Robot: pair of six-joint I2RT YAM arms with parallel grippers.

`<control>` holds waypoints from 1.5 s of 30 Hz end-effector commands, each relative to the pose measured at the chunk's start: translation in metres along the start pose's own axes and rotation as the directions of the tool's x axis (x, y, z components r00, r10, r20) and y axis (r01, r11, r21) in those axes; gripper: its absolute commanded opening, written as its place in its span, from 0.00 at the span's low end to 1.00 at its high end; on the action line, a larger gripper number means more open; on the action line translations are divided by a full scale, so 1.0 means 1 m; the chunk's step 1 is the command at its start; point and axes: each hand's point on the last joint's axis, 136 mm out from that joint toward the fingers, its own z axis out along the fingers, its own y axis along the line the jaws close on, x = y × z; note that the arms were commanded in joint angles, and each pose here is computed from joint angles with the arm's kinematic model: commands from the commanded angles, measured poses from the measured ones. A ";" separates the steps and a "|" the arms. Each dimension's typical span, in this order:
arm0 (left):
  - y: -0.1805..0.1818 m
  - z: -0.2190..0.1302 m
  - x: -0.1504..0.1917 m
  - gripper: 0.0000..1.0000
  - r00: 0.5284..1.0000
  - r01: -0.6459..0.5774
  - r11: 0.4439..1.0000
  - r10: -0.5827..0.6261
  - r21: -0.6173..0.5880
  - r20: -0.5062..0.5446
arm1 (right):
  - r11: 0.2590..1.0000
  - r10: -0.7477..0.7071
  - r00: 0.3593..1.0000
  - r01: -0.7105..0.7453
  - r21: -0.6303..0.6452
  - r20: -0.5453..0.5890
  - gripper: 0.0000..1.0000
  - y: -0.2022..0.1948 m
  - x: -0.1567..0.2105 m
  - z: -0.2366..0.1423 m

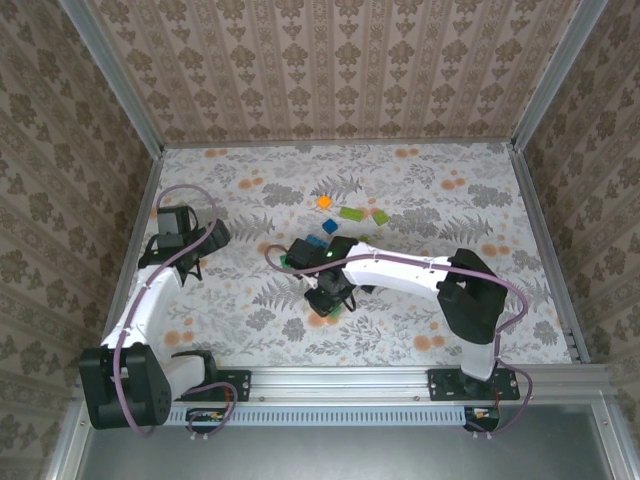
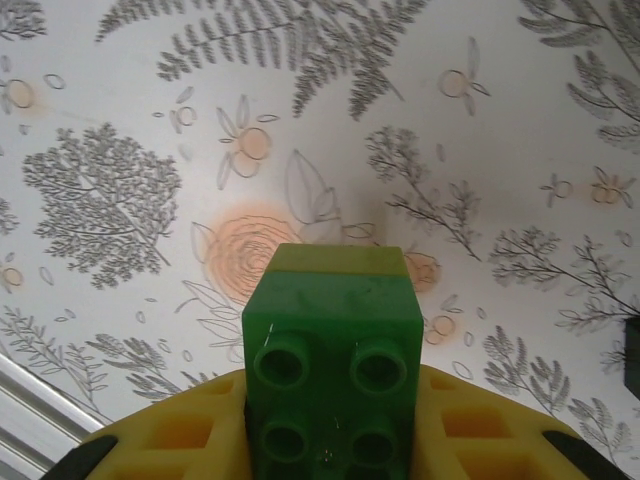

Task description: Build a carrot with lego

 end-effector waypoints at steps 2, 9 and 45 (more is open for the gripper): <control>-0.005 -0.008 -0.012 1.00 1.000 -0.012 1.000 0.011 0.019 0.029 | 1.000 0.001 0.999 0.000 0.023 -0.034 0.31 -0.015 0.014 -0.003; -0.005 -0.007 -0.012 1.00 1.000 -0.012 1.000 0.012 0.018 0.028 | 1.000 0.006 0.999 -0.007 -0.009 -0.046 0.38 -0.011 0.017 0.010; -0.006 -0.005 -0.011 1.00 1.000 -0.015 1.000 0.014 0.023 0.021 | 0.982 0.180 0.983 -0.182 0.041 0.046 0.72 -0.126 0.033 0.021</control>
